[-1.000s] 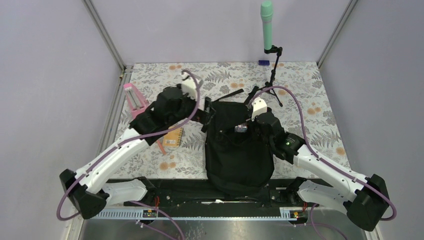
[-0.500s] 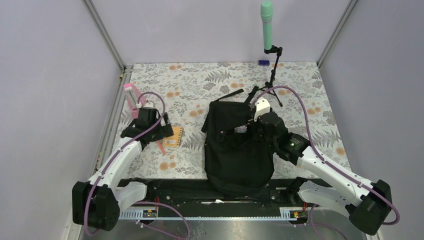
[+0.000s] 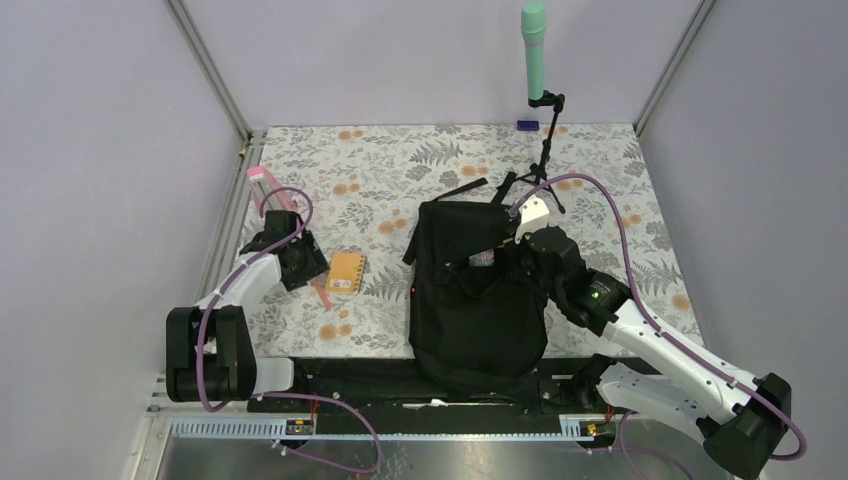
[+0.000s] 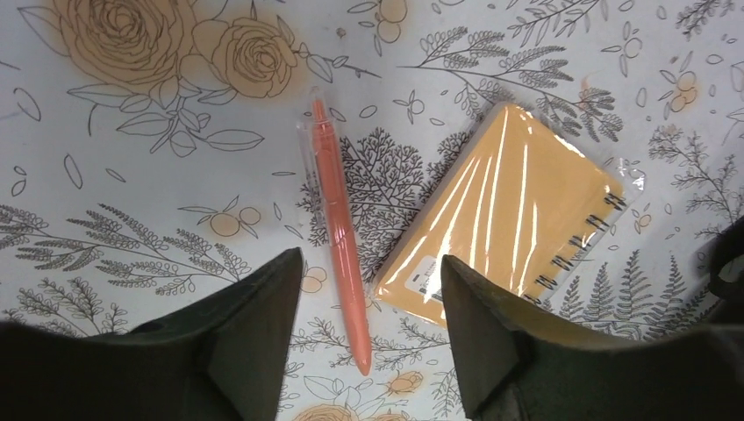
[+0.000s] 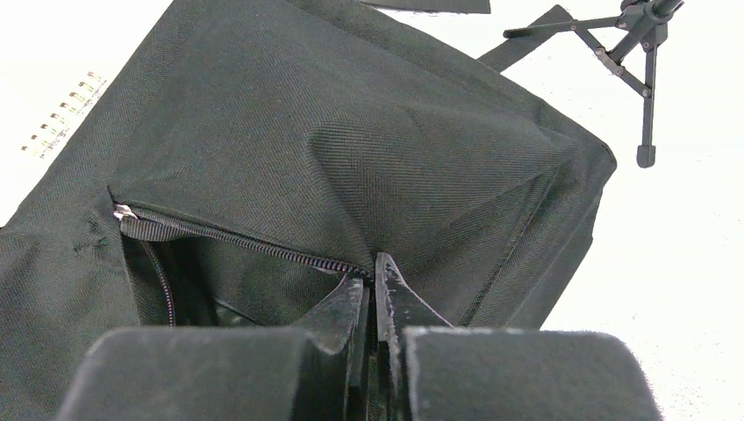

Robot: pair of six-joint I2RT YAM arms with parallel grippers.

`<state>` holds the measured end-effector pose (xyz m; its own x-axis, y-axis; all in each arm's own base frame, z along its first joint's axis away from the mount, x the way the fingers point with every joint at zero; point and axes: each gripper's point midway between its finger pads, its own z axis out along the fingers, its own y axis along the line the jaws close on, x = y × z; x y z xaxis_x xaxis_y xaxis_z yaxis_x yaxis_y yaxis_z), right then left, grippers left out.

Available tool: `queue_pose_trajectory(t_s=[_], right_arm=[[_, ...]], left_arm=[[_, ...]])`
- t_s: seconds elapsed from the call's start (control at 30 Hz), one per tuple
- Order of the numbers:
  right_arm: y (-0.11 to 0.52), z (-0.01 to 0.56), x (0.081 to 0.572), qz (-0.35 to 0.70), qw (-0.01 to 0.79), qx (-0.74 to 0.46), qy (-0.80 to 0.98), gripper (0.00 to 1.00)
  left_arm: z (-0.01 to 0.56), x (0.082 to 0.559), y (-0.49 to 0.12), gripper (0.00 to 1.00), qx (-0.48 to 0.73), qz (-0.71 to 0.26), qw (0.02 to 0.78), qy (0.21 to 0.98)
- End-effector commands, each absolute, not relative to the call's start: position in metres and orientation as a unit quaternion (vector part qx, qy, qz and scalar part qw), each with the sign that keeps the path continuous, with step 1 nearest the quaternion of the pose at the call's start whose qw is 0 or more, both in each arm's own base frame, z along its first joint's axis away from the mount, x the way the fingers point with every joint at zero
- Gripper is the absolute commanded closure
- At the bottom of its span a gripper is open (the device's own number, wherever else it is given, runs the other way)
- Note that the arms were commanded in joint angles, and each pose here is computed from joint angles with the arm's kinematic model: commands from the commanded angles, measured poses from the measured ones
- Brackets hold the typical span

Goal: Pack the student bag
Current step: Pick up the stationery from the center of the board.

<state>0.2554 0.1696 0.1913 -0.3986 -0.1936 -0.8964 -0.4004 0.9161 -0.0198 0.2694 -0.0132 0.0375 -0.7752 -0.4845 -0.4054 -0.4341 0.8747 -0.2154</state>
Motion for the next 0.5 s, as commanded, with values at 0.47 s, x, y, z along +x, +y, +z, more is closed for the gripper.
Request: queue_pose_trajectory(t_s=[0.47], right_arm=[[0.178,0.224,0.259,0.137,0.553,-0.156,0.807,0.98]], left_arm=[[0.040,0.282,-0.009,0.62,-0.256,-0.058,0.241,0.934]])
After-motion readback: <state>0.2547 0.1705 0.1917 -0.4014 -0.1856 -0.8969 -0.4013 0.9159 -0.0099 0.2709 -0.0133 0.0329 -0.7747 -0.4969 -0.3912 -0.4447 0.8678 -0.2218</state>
